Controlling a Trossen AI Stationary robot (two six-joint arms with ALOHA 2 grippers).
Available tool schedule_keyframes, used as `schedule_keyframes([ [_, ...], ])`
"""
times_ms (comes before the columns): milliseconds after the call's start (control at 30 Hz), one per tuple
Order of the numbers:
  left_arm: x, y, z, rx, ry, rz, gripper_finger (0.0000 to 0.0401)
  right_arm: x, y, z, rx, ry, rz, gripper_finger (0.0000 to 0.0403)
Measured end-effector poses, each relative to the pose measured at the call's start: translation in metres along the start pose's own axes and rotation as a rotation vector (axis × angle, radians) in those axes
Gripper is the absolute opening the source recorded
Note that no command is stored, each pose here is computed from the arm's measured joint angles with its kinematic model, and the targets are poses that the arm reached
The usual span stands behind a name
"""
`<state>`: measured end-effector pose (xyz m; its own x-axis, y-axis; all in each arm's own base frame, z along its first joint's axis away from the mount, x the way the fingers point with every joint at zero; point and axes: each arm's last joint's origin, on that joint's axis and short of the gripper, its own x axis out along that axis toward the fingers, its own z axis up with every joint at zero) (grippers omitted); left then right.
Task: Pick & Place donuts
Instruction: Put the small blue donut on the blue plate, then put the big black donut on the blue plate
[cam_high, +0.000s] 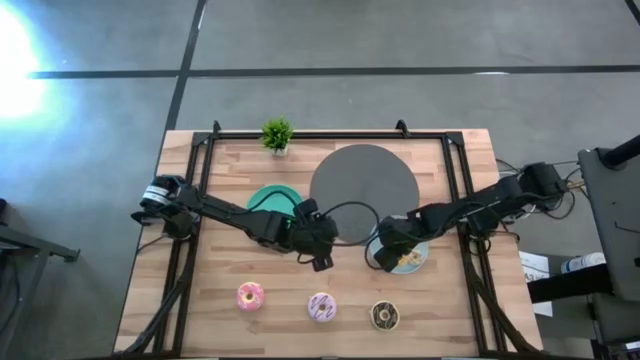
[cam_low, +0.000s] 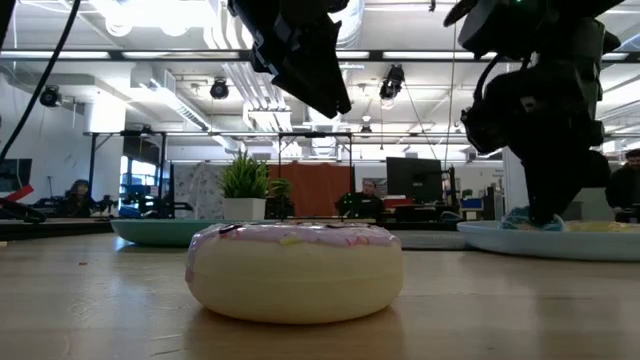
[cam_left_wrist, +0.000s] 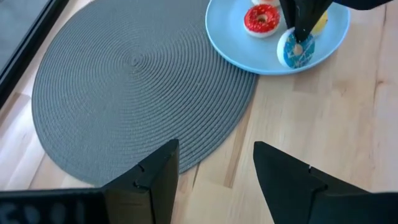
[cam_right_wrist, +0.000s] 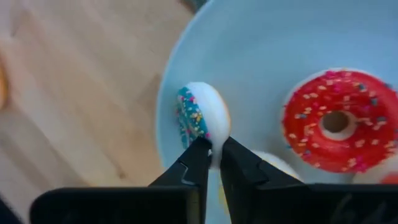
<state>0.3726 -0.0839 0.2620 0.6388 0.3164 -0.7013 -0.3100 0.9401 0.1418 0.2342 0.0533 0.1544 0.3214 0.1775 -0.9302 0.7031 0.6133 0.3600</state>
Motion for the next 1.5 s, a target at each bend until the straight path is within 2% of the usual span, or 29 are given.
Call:
schedule_keyframes([
  [300, 0.0, 0.0, -0.001, 0.0, 0.005, 0.001, 0.0181, -0.003, -0.004, -0.001, -0.023, -0.013, -0.054, 0.0103],
  [400, 0.0, 0.0, -0.001, 0.006, 0.005, 0.001, 0.0181, -0.006, -0.004, -0.002, -0.062, -0.072, -0.085, 0.0117],
  [567, -0.004, 0.0, -0.005, 0.047, 0.036, 0.008, 0.0181, -0.02, 0.004, -0.003, -0.175, -0.189, -0.2, 0.0128],
  [633, -0.008, -0.002, -0.007, 0.079, 0.046, 0.004, 0.0181, -0.026, 0.008, -0.004, -0.251, -0.207, -0.227, 0.0131],
  [700, -0.011, -0.004, -0.012, 0.107, 0.052, -0.002, 0.0181, -0.03, 0.016, -0.007, -0.384, -0.21, -0.214, 0.0134],
  [833, -0.013, -0.01, -0.025, 0.142, 0.085, -0.011, 0.0181, -0.04, 0.038, -0.025, -0.736, -0.209, -0.156, 0.0135],
  [933, -0.014, -0.014, -0.032, 0.128, 0.11, -0.035, 0.0181, -0.044, 0.05, -0.043, -0.881, -0.18, -0.094, 0.0132],
  [1067, -0.016, -0.02, -0.045, 0.118, 0.132, -0.045, 0.0181, -0.042, 0.068, -0.065, -0.958, -0.113, 0.068, 0.0136],
  [1167, -0.019, -0.022, -0.052, 0.122, 0.14, -0.05, 0.0181, -0.033, 0.075, -0.079, -1.002, -0.092, 0.123, 0.0143],
  [1400, -0.028, -0.024, -0.06, 0.101, 0.138, -0.064, 0.0181, -0.008, 0.092, -0.086, -0.994, -0.023, 0.143, 0.0174],
  [1500, -0.033, -0.021, -0.065, 0.072, 0.141, -0.065, 0.0181, 0.002, 0.099, -0.087, -0.915, 0.028, 0.11, 0.0191],
])
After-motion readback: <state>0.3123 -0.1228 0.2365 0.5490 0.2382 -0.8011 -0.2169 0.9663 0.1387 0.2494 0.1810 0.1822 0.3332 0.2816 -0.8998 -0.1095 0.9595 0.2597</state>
